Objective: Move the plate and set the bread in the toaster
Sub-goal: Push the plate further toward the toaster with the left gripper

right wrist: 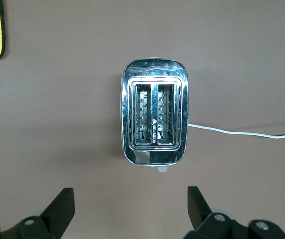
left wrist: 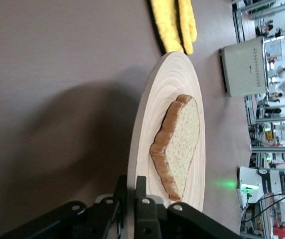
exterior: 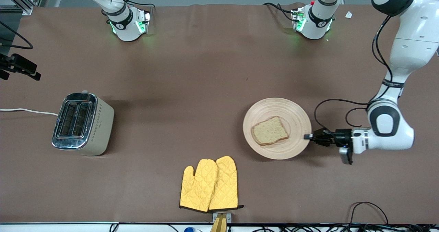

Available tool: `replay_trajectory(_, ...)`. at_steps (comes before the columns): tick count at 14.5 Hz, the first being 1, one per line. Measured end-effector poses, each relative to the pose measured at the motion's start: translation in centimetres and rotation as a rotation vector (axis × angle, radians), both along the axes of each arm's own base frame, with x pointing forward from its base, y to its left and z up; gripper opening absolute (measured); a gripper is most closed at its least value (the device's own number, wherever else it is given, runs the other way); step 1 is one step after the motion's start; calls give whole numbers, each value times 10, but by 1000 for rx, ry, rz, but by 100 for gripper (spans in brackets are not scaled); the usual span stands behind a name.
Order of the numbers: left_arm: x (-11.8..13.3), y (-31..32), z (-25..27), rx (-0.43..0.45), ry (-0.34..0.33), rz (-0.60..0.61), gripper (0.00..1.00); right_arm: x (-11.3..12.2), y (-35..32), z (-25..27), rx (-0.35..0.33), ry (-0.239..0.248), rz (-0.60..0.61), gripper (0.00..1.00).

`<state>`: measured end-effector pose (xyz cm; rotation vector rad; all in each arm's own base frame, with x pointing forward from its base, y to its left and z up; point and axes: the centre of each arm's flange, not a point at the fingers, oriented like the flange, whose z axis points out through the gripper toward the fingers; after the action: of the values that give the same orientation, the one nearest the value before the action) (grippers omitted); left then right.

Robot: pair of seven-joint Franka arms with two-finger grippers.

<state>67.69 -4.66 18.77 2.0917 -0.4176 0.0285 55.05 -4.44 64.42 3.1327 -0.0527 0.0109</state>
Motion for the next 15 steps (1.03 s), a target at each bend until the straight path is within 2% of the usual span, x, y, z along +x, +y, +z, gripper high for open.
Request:
replay_trajectory(3, -11, -69, -7, -45, 1, 29, 9, 0, 0, 0, 0, 0, 0, 100)
replay_trajectory(9, -60, -201, -39, -84, 86, 140, 9, 0, -1, 0, 0, 1, -1, 100)
replay_trajectory(12, -77, -242, -43, -92, 111, 150, 9, 0, -1, 0, 0, 1, -2, 100)
replay_trajectory(15, -86, -254, -54, -80, 125, 155, 9, 0, -1, 0, 0, 1, -2, 100)
